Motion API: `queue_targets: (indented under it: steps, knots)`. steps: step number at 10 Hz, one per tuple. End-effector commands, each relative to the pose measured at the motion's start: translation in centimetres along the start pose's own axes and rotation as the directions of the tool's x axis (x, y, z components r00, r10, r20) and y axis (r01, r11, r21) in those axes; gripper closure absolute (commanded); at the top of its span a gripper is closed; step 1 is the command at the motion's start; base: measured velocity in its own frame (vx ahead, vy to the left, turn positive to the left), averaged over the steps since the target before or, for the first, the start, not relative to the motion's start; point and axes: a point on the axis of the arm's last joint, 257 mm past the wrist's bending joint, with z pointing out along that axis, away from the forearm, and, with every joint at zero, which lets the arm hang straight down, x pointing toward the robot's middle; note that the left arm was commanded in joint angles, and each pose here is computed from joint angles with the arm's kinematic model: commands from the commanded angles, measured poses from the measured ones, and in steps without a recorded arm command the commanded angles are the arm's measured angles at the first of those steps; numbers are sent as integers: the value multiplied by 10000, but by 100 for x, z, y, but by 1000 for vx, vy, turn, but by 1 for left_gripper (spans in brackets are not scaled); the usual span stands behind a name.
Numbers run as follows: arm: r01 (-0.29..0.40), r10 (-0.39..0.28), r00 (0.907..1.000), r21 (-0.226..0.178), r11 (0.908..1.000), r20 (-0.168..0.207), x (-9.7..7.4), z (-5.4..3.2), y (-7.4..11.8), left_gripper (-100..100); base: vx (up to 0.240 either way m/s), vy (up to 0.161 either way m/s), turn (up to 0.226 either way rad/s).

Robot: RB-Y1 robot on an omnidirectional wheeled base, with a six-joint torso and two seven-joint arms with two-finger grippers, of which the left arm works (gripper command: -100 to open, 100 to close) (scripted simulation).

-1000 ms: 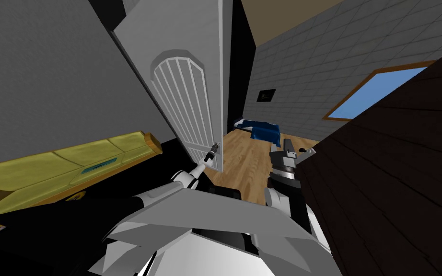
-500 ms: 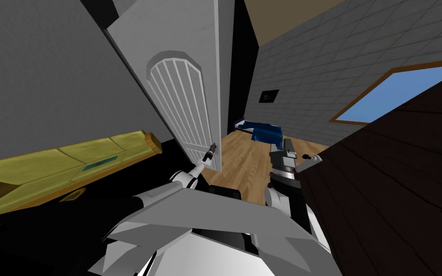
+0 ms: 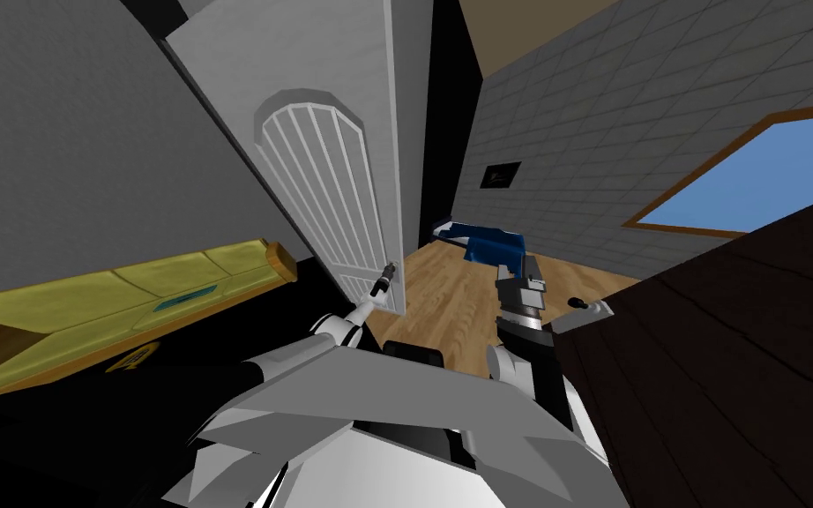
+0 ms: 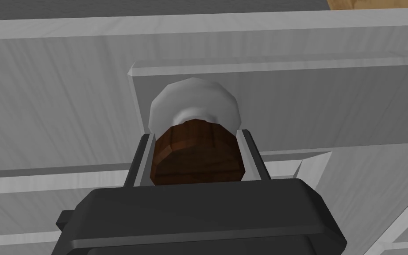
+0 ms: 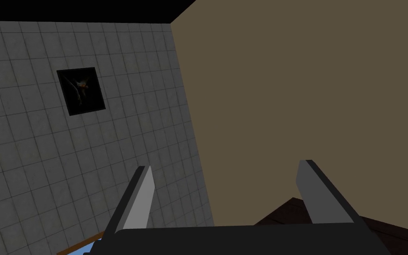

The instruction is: Push the door open

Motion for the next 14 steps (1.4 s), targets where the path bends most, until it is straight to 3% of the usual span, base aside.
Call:
queue_targets:
  steps: [1, 10, 11, 14]
  knots:
    - [-8, 7, 9999, 34, 10000, 155, -90, -4, -22, 100, 160, -98, 53]
    - [-9, 5, 9915, 26, 10000, 1302, -717, -83, -12, 100, 193, -97, 52]
    - [-9, 5, 9915, 26, 10000, 1302, -717, -83, -12, 100, 120, -77, 48]
    - [-9, 4, 9837, 28, 10000, 1799, -988, -135, -12, 100, 167, -119, 72]
